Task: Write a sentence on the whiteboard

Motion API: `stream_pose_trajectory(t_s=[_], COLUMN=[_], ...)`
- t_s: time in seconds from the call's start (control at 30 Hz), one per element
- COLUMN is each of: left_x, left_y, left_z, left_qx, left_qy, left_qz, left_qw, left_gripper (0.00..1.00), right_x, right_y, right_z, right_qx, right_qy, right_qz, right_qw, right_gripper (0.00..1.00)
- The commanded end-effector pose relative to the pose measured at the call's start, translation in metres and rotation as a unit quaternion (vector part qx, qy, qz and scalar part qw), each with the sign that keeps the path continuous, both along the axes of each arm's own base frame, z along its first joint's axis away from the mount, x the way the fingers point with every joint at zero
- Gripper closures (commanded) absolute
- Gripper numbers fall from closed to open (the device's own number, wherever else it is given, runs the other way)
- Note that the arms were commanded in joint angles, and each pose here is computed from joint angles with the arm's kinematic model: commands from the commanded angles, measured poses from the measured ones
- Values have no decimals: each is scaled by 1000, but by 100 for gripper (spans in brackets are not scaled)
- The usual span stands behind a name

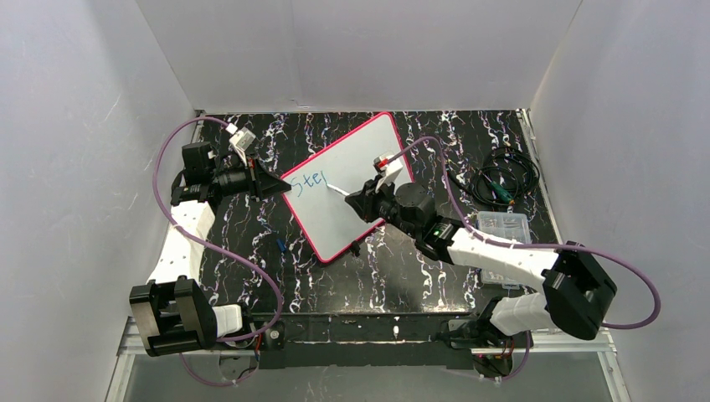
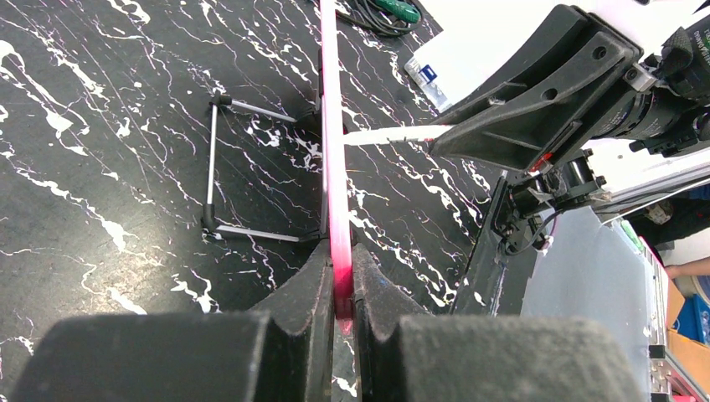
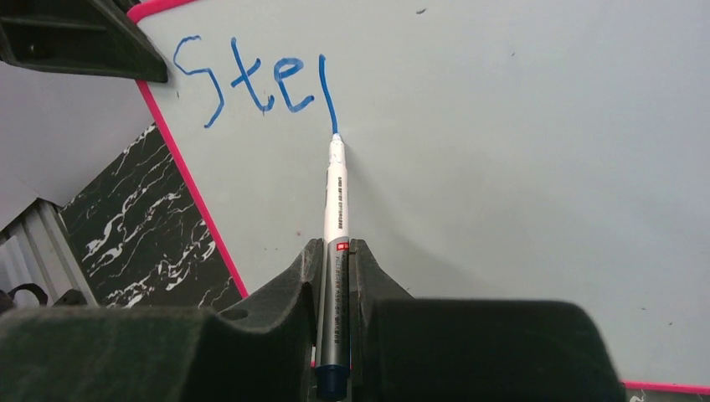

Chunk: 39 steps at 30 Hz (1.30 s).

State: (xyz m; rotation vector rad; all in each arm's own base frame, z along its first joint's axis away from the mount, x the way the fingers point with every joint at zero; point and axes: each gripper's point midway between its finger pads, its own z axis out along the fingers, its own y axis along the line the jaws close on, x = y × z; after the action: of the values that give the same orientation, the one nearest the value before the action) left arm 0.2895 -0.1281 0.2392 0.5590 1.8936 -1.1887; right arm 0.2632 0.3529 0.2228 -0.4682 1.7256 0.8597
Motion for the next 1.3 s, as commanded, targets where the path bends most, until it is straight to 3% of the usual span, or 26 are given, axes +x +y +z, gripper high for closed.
stream_pose_trajectory(t_s=[0.0,0.5,0.87,1.27], left_x=[-17,-16,-16,-16], left_y=[-12,-12,-11,-11], left_z=[7,6,6,6], left_qx=[-17,-17,-17,-16], left_qy=[3,3,4,3], left_qz=[-42,-42,-42,-42], left_qw=[999,999,999,999], left_gripper=[100,100,100,100], right_x=[-5,5,17,27], right_y=[-5,-1,19,2], right_z=[-4,71,70,49], right_qx=[1,66,57,27], right_qy=[15,-67,-77,-55], right_qz=[0,-8,2,-49], right_qw=[1000,996,995,997], right_gripper=[99,99,99,99])
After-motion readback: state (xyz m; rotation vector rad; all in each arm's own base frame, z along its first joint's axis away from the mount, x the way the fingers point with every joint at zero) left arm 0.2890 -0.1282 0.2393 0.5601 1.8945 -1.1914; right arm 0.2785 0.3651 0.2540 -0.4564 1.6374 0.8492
